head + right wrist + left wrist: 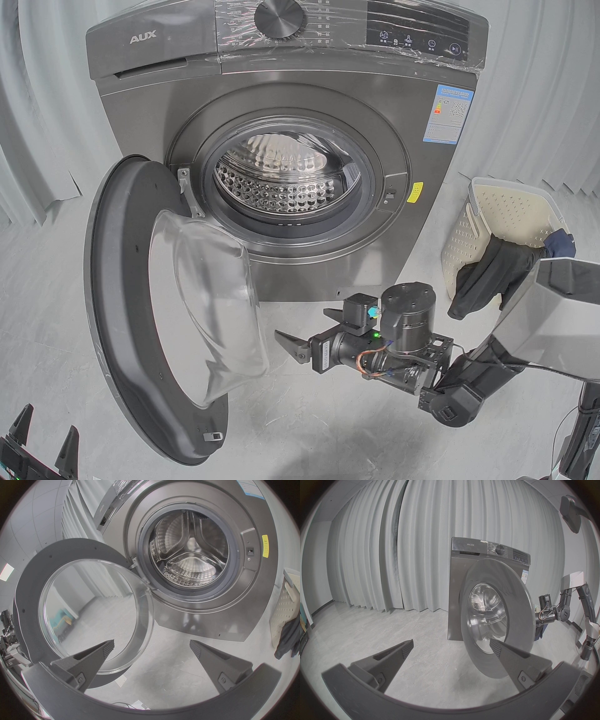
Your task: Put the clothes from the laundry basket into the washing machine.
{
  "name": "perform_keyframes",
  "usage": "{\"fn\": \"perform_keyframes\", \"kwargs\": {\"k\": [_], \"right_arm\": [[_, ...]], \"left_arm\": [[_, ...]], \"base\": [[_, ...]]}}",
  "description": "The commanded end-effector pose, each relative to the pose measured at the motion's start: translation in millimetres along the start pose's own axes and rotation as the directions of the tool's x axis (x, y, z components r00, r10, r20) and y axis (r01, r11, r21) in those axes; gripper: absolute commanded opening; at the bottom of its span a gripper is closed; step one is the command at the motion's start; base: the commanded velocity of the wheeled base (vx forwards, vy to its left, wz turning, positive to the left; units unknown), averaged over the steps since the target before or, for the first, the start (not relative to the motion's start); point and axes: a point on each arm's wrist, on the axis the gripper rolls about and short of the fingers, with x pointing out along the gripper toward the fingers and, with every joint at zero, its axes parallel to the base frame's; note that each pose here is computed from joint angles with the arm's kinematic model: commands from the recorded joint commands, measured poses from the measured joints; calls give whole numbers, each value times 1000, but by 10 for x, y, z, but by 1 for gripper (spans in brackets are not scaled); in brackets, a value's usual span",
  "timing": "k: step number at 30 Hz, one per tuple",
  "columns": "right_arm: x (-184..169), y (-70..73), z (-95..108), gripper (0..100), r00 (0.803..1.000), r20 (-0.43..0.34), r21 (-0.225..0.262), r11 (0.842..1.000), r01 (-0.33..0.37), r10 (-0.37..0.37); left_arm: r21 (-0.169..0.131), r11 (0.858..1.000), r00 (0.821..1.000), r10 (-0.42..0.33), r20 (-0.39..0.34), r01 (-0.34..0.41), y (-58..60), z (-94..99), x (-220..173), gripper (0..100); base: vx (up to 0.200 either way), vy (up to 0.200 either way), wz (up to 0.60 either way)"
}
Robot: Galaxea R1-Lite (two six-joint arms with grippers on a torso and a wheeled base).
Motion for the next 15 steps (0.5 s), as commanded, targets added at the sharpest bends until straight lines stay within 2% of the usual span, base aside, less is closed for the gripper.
{"fn": "perform_keyframes", "kwargs": {"k": [1,4,7,15], "right_arm": [[184,140,-147,100,999,-20,-8,999,-40,40],[241,279,-181,100,997,-14,-12,997,-76,76],[275,356,-189,100,995,-3,-12,995,-95,95],[372,326,-9,100,994,59,-6,996,-91,91]], "left_arm": [[0,1000,1000,1,1,-1,3,-48,-1,100],[0,1000,1000,1,1,-1,3,-48,-1,100],[0,1000,1000,1,1,-1,3,-48,-1,100],[1,1000,1000,1,1,-1,3,-48,-1,100]], "base": [[0,0,0],[0,0,0],[0,0,0],[0,0,0]]}}
